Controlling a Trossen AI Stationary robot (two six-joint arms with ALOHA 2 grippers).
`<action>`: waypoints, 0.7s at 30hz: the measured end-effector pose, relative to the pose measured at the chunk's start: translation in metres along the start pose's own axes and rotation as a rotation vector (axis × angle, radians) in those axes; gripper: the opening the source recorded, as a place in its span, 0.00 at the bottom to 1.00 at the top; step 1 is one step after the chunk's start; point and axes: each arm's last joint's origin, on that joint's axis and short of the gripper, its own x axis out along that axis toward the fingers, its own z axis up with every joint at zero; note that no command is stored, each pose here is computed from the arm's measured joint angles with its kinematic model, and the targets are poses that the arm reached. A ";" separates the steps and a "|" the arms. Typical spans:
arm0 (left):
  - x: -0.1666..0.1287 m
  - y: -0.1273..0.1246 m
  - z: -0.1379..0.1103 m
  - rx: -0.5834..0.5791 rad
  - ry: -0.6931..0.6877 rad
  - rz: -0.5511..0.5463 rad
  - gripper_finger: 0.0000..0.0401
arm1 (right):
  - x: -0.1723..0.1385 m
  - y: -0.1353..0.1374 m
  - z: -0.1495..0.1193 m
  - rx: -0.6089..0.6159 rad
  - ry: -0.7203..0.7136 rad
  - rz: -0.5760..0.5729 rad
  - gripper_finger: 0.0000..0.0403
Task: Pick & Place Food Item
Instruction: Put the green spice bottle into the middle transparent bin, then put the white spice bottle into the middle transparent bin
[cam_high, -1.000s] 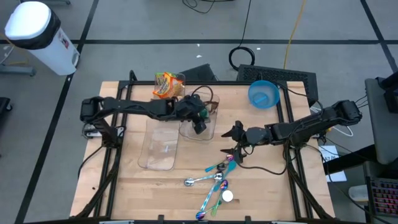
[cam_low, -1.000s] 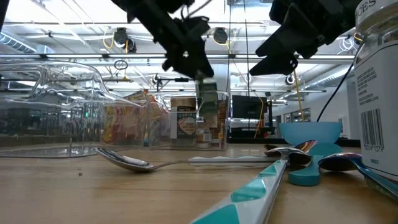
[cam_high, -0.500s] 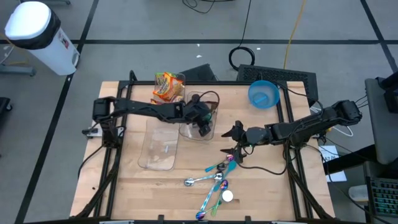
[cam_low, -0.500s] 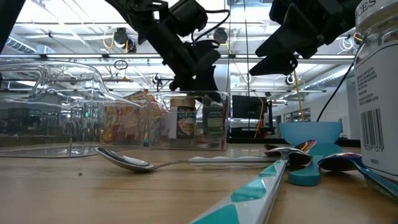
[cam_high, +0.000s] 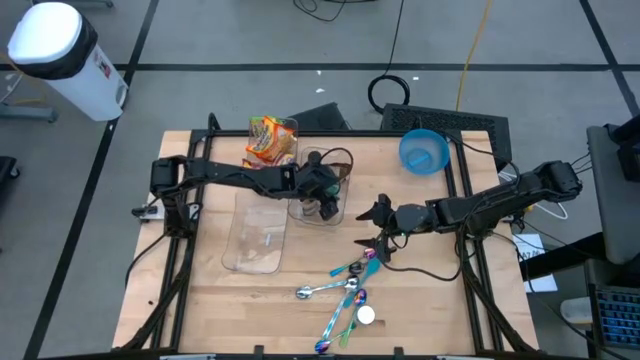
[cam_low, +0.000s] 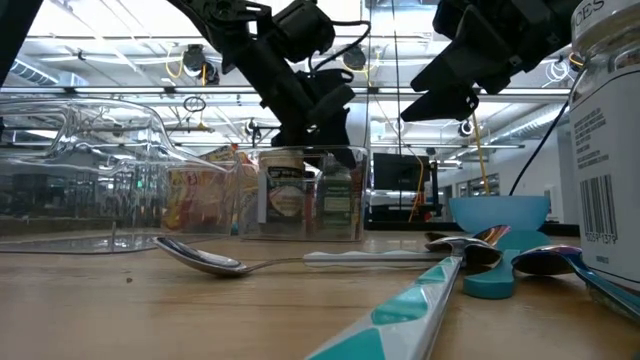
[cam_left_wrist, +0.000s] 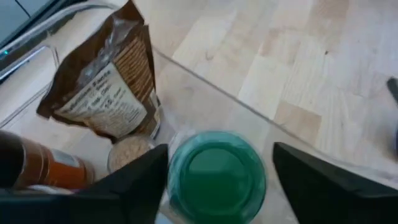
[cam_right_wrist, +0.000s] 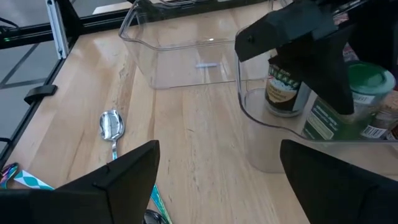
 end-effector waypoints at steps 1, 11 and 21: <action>0.000 0.000 0.000 0.000 -0.003 -0.001 0.77 | 0.000 0.000 0.000 0.000 0.000 0.000 0.80; -0.017 0.000 0.011 0.005 -0.034 -0.009 0.97 | 0.000 0.000 0.000 0.000 0.001 0.000 0.80; -0.092 -0.020 0.035 -0.005 -0.178 -0.148 0.98 | 0.000 0.001 -0.001 -0.001 0.008 0.004 0.80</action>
